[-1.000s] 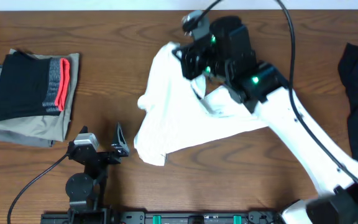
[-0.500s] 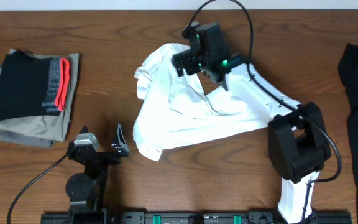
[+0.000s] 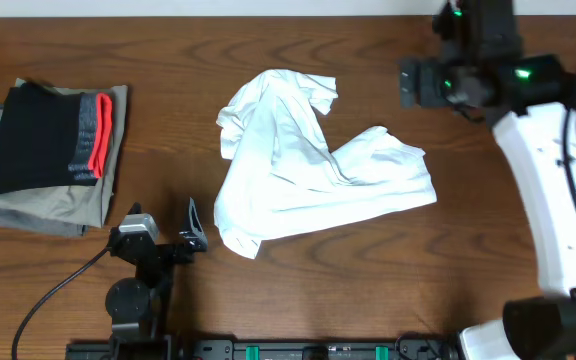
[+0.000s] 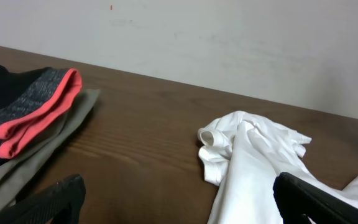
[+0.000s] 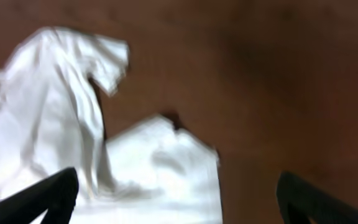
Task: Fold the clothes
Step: 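Withdraw the right gripper and move the left gripper to the shirt's left edge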
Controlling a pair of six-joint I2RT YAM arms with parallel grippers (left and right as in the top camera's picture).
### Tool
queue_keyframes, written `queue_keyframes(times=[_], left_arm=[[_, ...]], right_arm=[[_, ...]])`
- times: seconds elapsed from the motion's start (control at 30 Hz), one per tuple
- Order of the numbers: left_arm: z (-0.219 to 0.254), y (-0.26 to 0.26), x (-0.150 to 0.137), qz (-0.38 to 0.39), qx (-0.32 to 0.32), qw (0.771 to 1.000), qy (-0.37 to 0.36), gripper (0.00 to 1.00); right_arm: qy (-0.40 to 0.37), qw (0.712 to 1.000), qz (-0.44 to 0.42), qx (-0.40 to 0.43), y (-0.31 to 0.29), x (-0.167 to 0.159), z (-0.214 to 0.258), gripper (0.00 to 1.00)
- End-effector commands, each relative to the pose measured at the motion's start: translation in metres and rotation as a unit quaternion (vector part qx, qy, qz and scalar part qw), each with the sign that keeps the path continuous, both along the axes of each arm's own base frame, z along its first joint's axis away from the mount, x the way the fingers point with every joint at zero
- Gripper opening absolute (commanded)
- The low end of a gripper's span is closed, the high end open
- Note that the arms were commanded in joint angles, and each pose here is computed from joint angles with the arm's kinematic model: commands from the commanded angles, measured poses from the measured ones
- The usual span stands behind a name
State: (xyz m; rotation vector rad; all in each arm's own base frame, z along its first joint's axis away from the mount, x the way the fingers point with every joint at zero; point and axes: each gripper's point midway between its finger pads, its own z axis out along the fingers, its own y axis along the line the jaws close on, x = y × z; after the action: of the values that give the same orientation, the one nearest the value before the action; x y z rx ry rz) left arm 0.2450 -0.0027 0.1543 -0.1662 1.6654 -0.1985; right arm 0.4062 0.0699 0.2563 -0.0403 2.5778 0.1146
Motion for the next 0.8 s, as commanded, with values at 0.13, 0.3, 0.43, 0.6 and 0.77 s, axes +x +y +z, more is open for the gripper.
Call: queue_keyframes(times=[0.13,0.3,0.43,0.6,0.77], left_arm=[[-0.015,0.002,-0.001,0.006,0.009,1.0,0.023,0.98],[-0.015,0.002,-0.001,0.006,0.009,1.0,0.023,0.98],[-0.014,-0.007,-0.001,-0.019,0.002,1.0,0.02,0.98],[0.04,-0.052,-0.009,-0.152,-0.011,0.984,-0.087,0.98],[0.056,-0.062,-0.015,-0.181,-0.053,0.98,-0.069,0.98]], right_arm=[[0.104,0.989,-0.1,0.018,-0.024,-0.033,-0.034,0.98],[0.132,0.973,-0.188,-0.005,-0.052,-0.046,-0.052,0.99],[0.152,0.968,-0.202,-0.008,-0.062,-0.052,-0.067,0.99],[0.181,0.962,-0.205,-0.017,-0.069,-0.063,-0.092,0.99],[0.2,0.958,-0.205,-0.022,-0.07,-0.071,-0.115,0.99]])
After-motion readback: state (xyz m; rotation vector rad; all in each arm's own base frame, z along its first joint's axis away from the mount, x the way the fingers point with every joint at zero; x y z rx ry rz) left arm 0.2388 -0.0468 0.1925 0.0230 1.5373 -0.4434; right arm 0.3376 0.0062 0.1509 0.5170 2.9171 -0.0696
